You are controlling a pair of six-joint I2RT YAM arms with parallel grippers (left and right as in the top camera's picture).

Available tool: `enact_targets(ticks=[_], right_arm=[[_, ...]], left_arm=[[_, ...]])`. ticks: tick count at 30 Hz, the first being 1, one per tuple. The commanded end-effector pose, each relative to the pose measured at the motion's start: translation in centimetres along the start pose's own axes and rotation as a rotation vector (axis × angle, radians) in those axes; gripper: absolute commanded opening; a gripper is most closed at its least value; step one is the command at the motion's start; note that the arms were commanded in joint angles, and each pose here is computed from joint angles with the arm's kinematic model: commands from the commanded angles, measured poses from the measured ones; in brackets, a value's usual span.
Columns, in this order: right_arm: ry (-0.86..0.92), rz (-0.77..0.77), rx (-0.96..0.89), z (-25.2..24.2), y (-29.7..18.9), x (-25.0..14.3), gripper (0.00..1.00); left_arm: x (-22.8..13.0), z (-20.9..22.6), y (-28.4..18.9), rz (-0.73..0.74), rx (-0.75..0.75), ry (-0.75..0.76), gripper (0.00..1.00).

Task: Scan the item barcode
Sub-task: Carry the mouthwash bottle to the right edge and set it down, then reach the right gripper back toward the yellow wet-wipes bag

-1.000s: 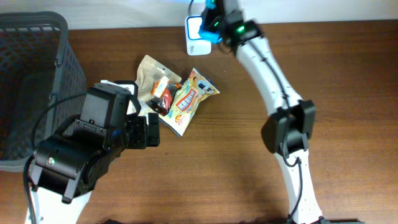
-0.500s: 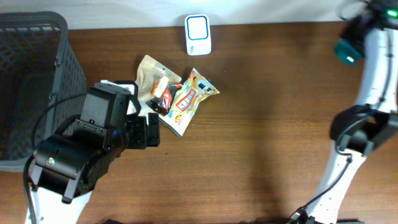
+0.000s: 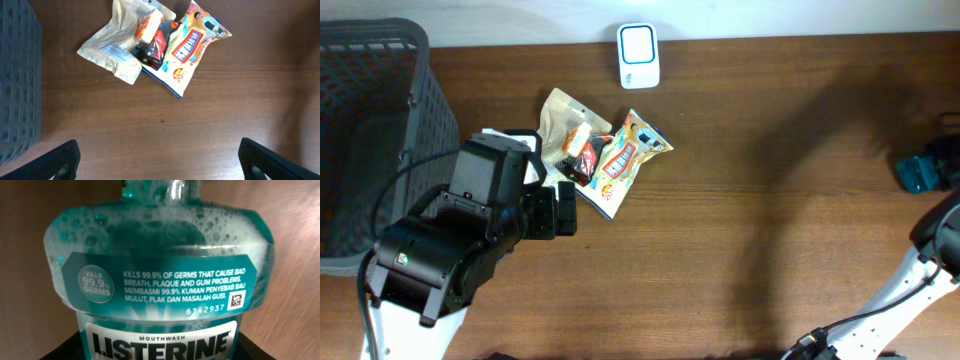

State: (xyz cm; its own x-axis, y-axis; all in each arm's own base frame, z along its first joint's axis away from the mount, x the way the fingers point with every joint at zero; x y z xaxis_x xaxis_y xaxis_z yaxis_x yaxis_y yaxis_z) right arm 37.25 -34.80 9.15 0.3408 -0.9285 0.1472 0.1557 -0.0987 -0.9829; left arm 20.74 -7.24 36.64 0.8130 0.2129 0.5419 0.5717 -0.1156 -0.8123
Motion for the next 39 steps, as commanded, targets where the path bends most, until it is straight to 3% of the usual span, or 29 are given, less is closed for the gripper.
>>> enact_targets(ticks=[1, 6, 11, 19, 22, 23, 25, 27, 29, 34, 39], right_arm=[[0.082, -0.040, 0.054, -1.6, -1.9, 1.6, 0.54], [0.106, -0.065, 0.064, -3.3, -2.2, 2.7, 0.65], [0.000, -0.064, 0.128, -2.9, -3.8, 3.2, 0.93], [-0.071, -0.099, 0.140, -1.3, -11.3, 3.3, 0.98], [-0.164, -0.067, 0.116, -0.8, -12.0, 2.2, 0.81], [-0.167, -0.053, 0.098, -1.0, -11.9, 2.0, 0.61], [-0.181, -0.003, 0.080, -1.3, -11.0, 1.3, 0.33], [-0.215, 0.045, 0.067, -1.0, -9.8, 0.4, 0.15], [-0.260, 0.105, 0.050, -0.6, -8.3, -0.8, 0.04], [-0.303, 0.235, -0.013, 0.3, -3.5, -4.3, 0.04], [-0.314, 0.244, -0.026, 0.3, -1.4, -5.0, 0.04]], left_arm=[[0.0, -0.1, 0.0, 0.002, -0.006, -0.004, 0.99], [0.0, -0.1, 0.0, 0.002, -0.006, -0.004, 0.99], [0.0, -0.1, 0.0, 0.002, -0.006, -0.004, 0.99], [0.0, -0.1, 0.0, 0.002, -0.006, -0.004, 0.99], [0.0, -0.1, 0.0, 0.002, -0.006, -0.004, 0.99], [0.0, -0.1, 0.0, 0.002, -0.006, -0.004, 0.99], [0.0, -0.1, 0.0, 0.002, -0.006, -0.003, 0.99], [0.0, -0.1, 0.0, 0.002, -0.006, -0.004, 0.99], [0.0, -0.1, 0.0, 0.002, -0.006, -0.004, 0.99], [0.0, -0.1, 0.0, 0.002, -0.006, -0.003, 0.99], [0.0, -0.1, 0.0, 0.002, -0.006, -0.003, 0.99]])
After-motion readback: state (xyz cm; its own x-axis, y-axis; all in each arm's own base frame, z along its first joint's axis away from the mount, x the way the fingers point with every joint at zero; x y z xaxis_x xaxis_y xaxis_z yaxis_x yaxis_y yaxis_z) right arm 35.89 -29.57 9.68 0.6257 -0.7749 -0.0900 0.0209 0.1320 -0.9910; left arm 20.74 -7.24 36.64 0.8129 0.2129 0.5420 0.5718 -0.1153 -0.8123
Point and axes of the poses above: each gripper's point midway between its finger pads, its own y axis out along the fingers, its own z axis along the line the jaws close on, x = y × z, the point moved 8 cm from there along -y, back along the fingers, and after that the axes turned 13 degrees about -y, right-handed, at the moved point
